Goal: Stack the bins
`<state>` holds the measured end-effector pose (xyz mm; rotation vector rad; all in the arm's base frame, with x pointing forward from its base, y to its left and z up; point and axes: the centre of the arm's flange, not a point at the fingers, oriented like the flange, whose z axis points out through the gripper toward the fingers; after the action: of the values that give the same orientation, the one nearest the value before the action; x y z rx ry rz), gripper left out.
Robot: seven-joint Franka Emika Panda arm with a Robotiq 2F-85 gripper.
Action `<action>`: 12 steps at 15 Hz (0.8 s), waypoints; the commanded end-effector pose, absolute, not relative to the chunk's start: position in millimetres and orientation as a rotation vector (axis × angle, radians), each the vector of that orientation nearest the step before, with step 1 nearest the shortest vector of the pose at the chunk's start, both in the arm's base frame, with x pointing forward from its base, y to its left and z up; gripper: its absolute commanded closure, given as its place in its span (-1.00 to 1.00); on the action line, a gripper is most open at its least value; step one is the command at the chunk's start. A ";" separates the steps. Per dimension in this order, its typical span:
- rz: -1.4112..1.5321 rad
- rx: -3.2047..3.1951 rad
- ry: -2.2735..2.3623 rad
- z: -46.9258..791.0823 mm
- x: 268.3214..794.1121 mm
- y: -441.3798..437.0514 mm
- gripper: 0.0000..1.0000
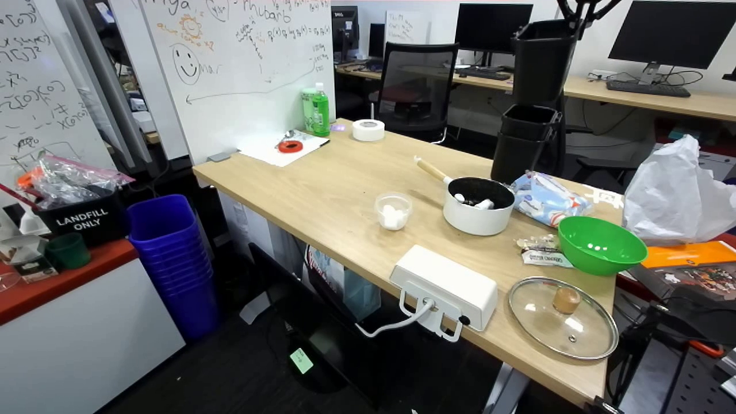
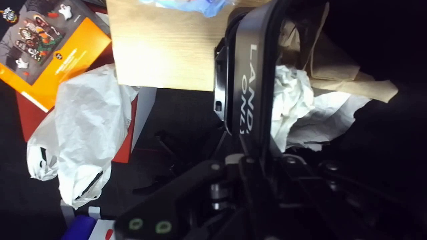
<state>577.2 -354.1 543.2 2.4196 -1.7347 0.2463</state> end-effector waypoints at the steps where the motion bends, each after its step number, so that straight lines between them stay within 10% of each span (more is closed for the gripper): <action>1: 0.139 2.442 -1.665 549.8 581.7 -360.9 0.95; 12: 0.176 2.376 -1.966 527.4 604.8 -386.6 0.95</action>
<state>597.1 -372.8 516.2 2.3916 -1.9090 0.1559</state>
